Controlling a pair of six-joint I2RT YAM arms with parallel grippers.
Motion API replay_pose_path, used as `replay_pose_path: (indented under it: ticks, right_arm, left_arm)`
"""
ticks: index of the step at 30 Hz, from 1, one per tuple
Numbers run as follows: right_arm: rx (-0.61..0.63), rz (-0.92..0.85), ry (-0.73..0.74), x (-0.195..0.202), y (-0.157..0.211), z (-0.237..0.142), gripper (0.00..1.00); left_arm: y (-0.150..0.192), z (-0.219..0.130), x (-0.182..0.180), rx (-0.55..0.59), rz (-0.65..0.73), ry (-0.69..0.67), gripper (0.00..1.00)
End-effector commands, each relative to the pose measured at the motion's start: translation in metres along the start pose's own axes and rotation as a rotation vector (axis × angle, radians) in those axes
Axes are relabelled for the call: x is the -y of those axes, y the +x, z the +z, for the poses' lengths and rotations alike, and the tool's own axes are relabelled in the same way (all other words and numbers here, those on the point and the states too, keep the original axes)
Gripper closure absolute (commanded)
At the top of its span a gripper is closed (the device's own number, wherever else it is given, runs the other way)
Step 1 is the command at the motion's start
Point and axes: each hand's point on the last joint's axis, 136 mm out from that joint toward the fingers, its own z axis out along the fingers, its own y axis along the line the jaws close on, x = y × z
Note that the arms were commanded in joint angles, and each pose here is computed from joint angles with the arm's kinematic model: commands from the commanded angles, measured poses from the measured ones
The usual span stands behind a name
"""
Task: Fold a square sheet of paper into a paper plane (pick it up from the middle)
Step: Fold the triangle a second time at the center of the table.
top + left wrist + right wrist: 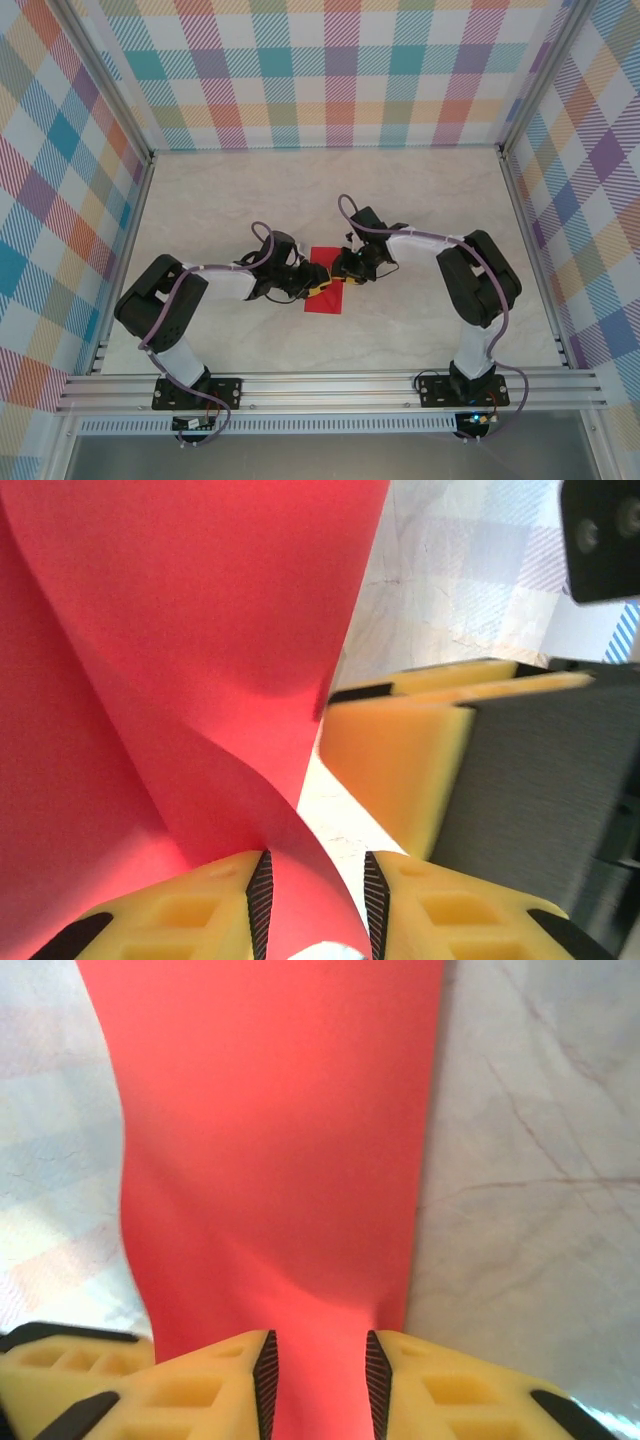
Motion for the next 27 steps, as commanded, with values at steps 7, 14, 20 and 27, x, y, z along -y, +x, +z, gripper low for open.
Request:
replay_pose_path:
  ticks: [7,14,20,27]
  right_arm:
    - [0.093,-0.075,-0.058,-0.009,0.002,-0.038,0.6]
    - [0.107,-0.195,-0.045,0.004,0.013,-0.036,0.6]
    - [0.105,-0.275,-0.09,0.003,0.023,-0.037,0.56]
    - [0.088,-0.26,-0.101,-0.001,0.019,-0.031,0.55]
  left_arm:
    - [-0.01,0.01,0.012,0.023,-0.003,0.016,0.63]
    - [-0.012,0.012,0.011,0.026,-0.011,0.012,0.57]
    - [-0.013,0.013,0.01,0.029,-0.012,0.009,0.51]
    - [-0.013,0.012,0.009,0.032,-0.013,0.004,0.52]
